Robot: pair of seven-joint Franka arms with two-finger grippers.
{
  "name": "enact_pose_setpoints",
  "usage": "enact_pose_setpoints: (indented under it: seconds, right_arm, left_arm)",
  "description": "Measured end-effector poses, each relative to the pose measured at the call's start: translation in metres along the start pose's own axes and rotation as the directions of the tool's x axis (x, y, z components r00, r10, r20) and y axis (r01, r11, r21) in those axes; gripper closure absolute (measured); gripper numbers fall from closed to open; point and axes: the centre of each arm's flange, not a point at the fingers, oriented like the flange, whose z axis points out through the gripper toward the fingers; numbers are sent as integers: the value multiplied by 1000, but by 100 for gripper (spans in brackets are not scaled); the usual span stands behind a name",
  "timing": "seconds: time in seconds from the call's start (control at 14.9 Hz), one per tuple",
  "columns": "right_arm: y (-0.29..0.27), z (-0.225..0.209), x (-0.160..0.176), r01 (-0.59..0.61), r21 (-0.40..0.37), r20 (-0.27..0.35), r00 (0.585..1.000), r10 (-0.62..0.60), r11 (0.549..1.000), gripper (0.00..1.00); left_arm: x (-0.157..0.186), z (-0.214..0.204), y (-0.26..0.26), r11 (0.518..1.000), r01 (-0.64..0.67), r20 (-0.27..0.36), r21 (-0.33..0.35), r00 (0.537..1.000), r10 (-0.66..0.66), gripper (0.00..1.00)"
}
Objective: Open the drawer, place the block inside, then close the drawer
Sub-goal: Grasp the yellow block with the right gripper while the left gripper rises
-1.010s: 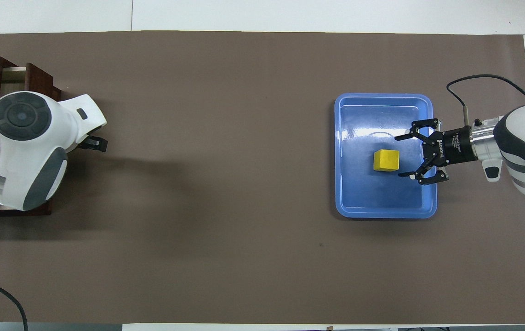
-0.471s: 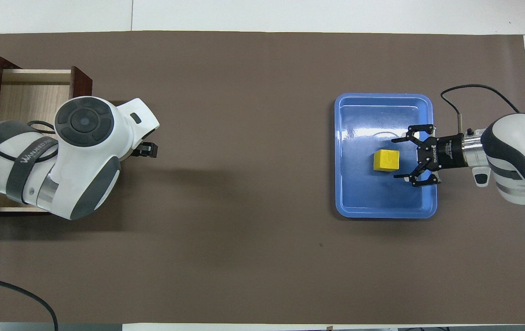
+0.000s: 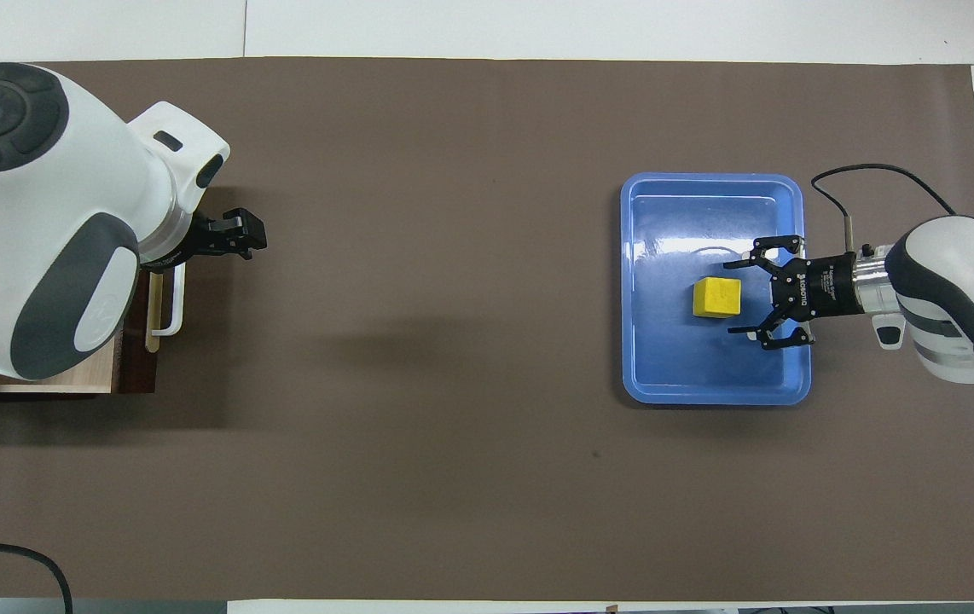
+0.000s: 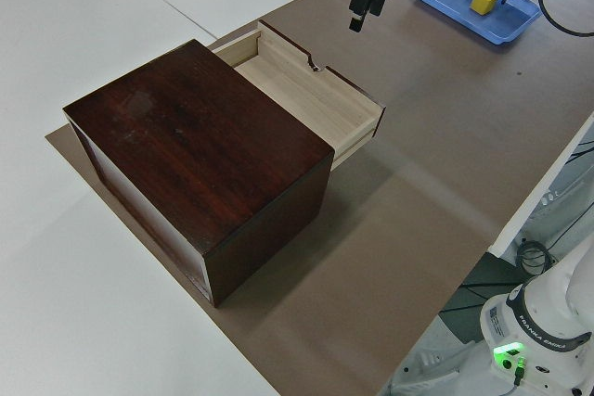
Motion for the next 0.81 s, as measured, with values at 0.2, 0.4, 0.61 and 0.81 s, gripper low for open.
enact_pose_setpoints:
  seconds: [0.2, 0.4, 0.61, 0.81]
  right_arm:
    - [1, 1, 1, -2, 0, -3, 1000, 2, 1000, 33]
    - [1, 1, 0, 5, 1, -3, 1000, -5, 1000, 44]
    - [-5, -1, -9, 33, 7, -4, 999, -33, 999, 44]
    - [-30, -12, -53, 43, 12, 12, 999, -44, 999, 44]
  left_arm:
    - [-7, -12, 4, 953, 293, 54, -75, 956, -290, 0]
    - [-17, -13, 22, 876, 476, 77, -80, 879, -470, 0]
    - [-32, -18, 47, 745, 663, 91, -74, 748, -657, 0]
    - [-34, -18, 54, 634, 769, 102, -79, 639, -762, 0]
